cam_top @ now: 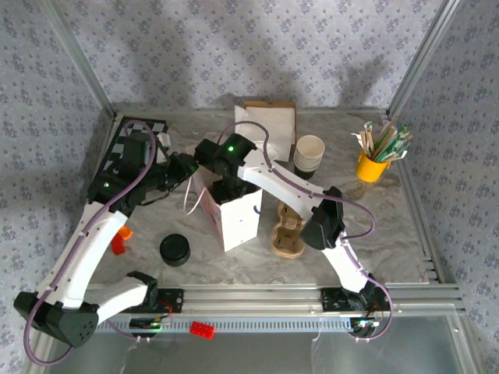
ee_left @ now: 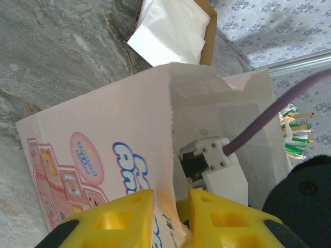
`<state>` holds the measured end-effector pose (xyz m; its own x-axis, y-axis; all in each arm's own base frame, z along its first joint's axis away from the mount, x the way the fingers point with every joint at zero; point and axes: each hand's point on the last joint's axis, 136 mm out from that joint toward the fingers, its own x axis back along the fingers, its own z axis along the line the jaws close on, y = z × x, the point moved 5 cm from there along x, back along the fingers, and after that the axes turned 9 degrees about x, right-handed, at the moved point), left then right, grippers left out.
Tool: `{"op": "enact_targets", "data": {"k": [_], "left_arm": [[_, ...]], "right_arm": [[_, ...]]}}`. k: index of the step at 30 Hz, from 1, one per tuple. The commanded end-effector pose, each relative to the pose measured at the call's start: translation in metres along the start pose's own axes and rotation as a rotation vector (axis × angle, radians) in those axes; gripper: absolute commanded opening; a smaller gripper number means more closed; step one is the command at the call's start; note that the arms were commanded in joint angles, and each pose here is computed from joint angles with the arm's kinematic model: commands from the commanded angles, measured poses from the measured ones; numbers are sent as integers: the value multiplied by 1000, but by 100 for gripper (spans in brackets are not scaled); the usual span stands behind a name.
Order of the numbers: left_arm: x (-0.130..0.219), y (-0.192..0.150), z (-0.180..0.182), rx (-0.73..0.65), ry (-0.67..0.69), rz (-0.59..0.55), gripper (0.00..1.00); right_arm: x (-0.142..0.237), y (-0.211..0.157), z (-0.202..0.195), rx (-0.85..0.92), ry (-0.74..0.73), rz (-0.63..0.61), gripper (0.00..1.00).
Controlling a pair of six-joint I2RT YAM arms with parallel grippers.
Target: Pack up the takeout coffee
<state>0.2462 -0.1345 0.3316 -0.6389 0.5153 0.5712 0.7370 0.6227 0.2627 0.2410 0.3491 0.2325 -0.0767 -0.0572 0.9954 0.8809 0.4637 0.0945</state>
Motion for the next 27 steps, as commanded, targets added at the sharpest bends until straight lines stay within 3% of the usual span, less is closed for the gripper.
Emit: {"op": "enact_targets", "data": {"k": [1, 9, 27], "left_arm": [[7, -5, -7, -16, -54, 13, 23], [4, -1, -2, -35, -10, -9, 22], [-2, -1, 1, -52, 12, 2, 23]], "right_arm": [[16, -1, -5, -8, 20, -14, 65], [7, -6, -5, 15, -36, 6, 65], [2, -8, -1, 22, -14, -51, 65]]}}
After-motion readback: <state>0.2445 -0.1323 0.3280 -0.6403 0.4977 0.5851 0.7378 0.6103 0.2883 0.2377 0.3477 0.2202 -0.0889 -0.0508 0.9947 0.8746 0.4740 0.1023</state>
